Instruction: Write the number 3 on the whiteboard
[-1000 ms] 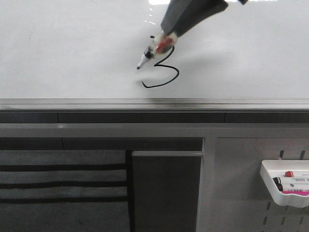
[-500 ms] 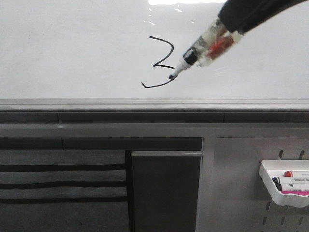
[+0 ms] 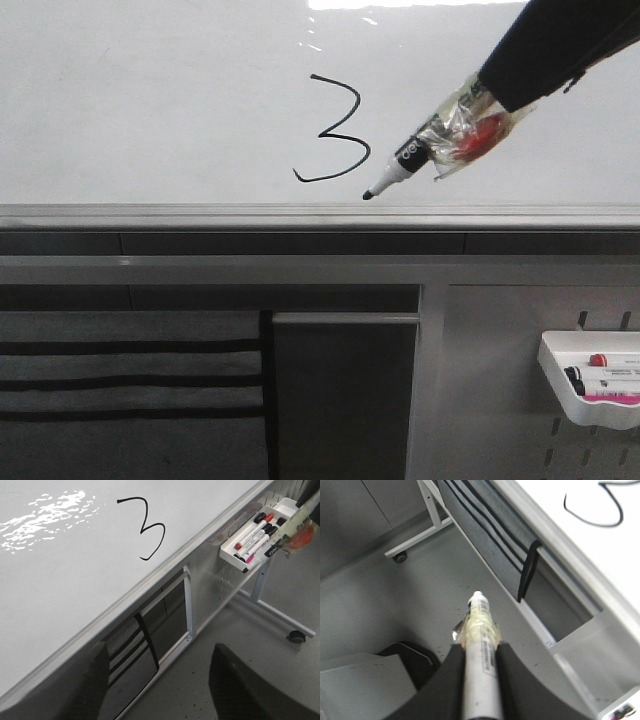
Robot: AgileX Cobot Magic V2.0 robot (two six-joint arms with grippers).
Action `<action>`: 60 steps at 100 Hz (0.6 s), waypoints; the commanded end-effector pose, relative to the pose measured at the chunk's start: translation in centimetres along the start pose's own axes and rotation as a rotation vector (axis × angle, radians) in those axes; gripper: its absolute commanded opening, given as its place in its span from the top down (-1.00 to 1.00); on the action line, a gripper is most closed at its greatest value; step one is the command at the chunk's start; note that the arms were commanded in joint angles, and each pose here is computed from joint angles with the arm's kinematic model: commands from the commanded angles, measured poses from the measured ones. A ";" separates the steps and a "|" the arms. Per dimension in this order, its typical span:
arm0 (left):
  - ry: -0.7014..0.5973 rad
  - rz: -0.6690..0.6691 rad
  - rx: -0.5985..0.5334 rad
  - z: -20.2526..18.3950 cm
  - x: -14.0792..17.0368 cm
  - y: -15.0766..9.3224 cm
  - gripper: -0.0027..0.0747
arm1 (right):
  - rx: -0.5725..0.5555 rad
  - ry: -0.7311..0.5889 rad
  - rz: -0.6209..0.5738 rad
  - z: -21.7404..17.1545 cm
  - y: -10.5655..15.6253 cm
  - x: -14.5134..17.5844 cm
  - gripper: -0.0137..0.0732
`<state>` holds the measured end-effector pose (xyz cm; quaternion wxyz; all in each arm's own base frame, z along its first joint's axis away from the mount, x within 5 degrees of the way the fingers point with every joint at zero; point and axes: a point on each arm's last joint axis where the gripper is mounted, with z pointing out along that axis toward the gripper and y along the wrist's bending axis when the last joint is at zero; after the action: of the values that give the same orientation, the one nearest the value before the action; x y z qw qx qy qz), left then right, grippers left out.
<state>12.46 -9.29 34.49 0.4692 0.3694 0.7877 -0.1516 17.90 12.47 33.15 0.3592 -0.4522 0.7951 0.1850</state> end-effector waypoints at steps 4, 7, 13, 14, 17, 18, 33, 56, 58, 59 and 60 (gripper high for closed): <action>-0.082 -0.018 0.001 0.6 -1.6 0.2 -0.12 | 0.047 -0.118 -0.138 -1.1 -0.1 -1.5 0.59; -0.057 0.021 0.019 1.1 -1.7 0.2 -0.12 | 0.047 -0.124 -0.174 -1.1 -0.1 -1.6 0.59; -0.022 0.090 0.063 1.9 -2.1 -0.1 -0.12 | 0.038 -0.144 -0.249 -1.1 0.1 -1.7 0.60; -0.010 0.104 0.071 2.2 -2.2 -0.1 -0.12 | 0.039 -0.148 -0.256 -1.2 0.1 -1.8 0.59; 0.001 0.130 0.091 2.6 -2.5 -0.3 -0.12 | 0.031 -0.163 -0.280 -1.2 0.2 -1.9 0.59; 0.000 0.138 0.098 2.7 -2.7 -0.4 -0.12 | 0.031 -0.166 -0.296 -1.2 0.2 -1.9 0.59; 0.025 0.323 0.187 5.1 -4.7 -1.3 -0.12 | 0.001 -0.234 -0.399 -1.3 0.7 -2.5 0.60; 0.035 0.454 0.286 8.7 -7.2 -3.2 -0.12 | -0.002 -0.256 -0.445 -1.3 0.8 -2.6 0.59; 0.035 0.457 0.292 8.9 -7.4 -3.4 -0.12 | -0.002 -0.257 -0.444 -1.3 0.8 -2.6 0.60; 0.041 0.461 0.297 9.2 -7.4 -3.4 -0.12 | -0.002 -0.257 -0.444 -1.3 0.8 -2.6 0.59; 0.039 0.466 0.300 9.3 -7.5 -3.5 -0.12 | 0.000 -0.258 -0.444 -1.3 0.8 -2.7 0.59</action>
<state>17.51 -18.87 34.02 0.3815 0.6095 0.6818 -0.1349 17.65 13.63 34.28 0.4475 -0.6083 0.6362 0.1580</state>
